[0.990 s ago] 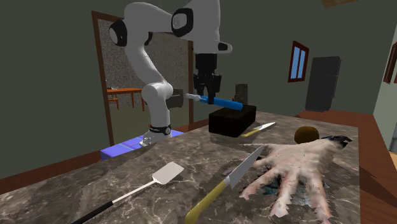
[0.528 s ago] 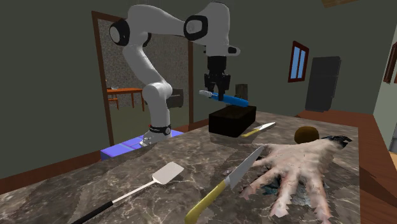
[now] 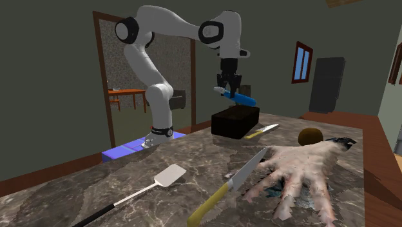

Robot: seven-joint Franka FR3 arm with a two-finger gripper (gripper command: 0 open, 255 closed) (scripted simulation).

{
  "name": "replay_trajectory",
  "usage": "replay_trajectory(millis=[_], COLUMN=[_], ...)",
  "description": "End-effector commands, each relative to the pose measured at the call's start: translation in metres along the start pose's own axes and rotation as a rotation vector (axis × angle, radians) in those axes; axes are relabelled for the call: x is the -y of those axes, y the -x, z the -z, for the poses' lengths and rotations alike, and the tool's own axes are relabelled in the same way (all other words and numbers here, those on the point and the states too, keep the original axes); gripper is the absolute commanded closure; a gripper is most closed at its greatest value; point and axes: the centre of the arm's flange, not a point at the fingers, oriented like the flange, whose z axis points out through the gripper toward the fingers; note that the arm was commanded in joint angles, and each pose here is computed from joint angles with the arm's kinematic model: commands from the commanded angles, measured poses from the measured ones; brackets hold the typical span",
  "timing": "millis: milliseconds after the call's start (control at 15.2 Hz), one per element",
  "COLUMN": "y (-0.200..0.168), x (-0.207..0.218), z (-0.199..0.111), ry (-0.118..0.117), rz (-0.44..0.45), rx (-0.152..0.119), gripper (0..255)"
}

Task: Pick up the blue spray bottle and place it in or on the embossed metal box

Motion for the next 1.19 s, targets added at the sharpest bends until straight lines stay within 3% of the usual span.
replay_trajectory(millis=[0, 396, 1122], y=[-0.025, -0.094, -0.093], x=[0.012, 0.046, 0.044], z=[-0.002, -0.004, -0.062], ry=[0.0, 0.0, 0.0], rz=[-0.002, -0.002, -0.002], rx=[-0.001, -0.001, -0.001], gripper=[255, 255, 255])
